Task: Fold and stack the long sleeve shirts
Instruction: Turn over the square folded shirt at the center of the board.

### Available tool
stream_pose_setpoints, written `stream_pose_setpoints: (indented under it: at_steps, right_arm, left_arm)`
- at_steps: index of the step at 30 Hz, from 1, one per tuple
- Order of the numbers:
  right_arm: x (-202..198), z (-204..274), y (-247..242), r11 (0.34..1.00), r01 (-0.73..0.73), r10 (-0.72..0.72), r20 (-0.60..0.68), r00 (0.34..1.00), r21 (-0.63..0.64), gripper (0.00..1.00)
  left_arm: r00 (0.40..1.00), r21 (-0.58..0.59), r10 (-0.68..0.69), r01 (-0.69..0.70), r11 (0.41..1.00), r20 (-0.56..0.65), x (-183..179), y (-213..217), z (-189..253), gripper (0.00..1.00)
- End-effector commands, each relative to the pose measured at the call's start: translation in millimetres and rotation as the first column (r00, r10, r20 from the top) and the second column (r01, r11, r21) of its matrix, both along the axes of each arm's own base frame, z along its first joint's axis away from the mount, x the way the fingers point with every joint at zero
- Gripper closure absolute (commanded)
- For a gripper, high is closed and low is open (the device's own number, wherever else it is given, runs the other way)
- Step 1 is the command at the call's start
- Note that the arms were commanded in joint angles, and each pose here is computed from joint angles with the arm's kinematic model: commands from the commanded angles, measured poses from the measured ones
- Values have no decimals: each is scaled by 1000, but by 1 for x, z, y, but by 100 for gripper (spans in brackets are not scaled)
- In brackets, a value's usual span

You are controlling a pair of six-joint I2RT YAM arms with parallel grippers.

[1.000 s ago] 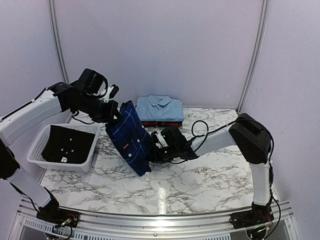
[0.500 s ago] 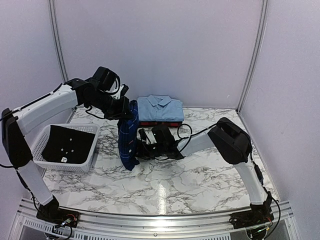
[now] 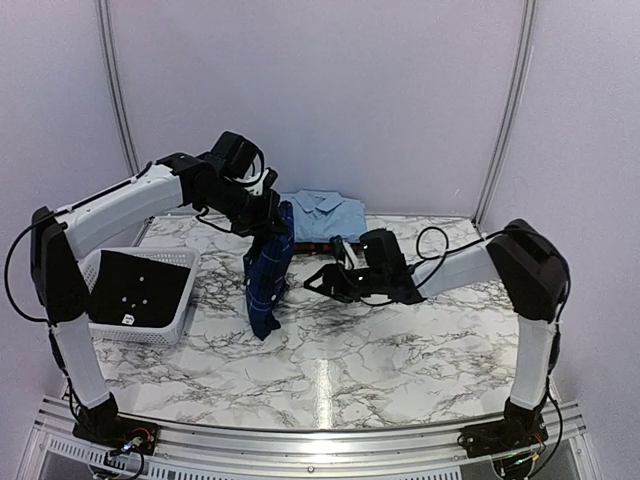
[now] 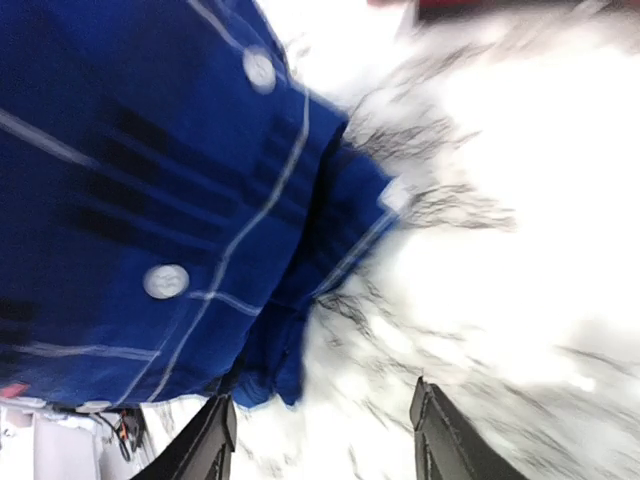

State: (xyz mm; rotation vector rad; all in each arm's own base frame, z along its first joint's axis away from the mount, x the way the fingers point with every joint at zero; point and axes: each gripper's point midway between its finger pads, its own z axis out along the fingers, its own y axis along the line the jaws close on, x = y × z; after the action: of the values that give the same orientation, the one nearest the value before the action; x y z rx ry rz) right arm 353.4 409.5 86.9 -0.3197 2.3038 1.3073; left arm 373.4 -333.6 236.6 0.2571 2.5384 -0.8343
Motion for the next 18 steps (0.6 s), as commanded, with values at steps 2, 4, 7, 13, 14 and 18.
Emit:
stream_pose_setpoints:
  at_steps: [2,4,7,13,14,18]
  right_arm:
    - [15,53,-75,976,170,-147,169,975,-132,40]
    - [15,73,-112,949,259,-219,214,952,-182,39]
    - [9,87,-176,881,395,-331,260,907,-260,35]
    - [-20,92,-254,785,532,-448,302,841,-316,26]
    - [-24,87,-255,786,526,-445,293,846,-326,26]
    - [-28,62,-244,818,465,-407,229,884,-338,26]
  left_arm:
    - [998,-32,-55,55,998,20,4,-64,-5,100]
    - [998,-25,-69,70,997,6,1,-96,-21,100]
    - [996,-32,-91,91,995,-19,-7,-158,-53,96]
    - [990,-186,-142,142,972,13,-19,-252,-67,46]
    - [990,-187,-138,142,972,33,-20,-252,-62,39]
    - [984,-141,-85,108,984,159,-15,-221,-22,28]
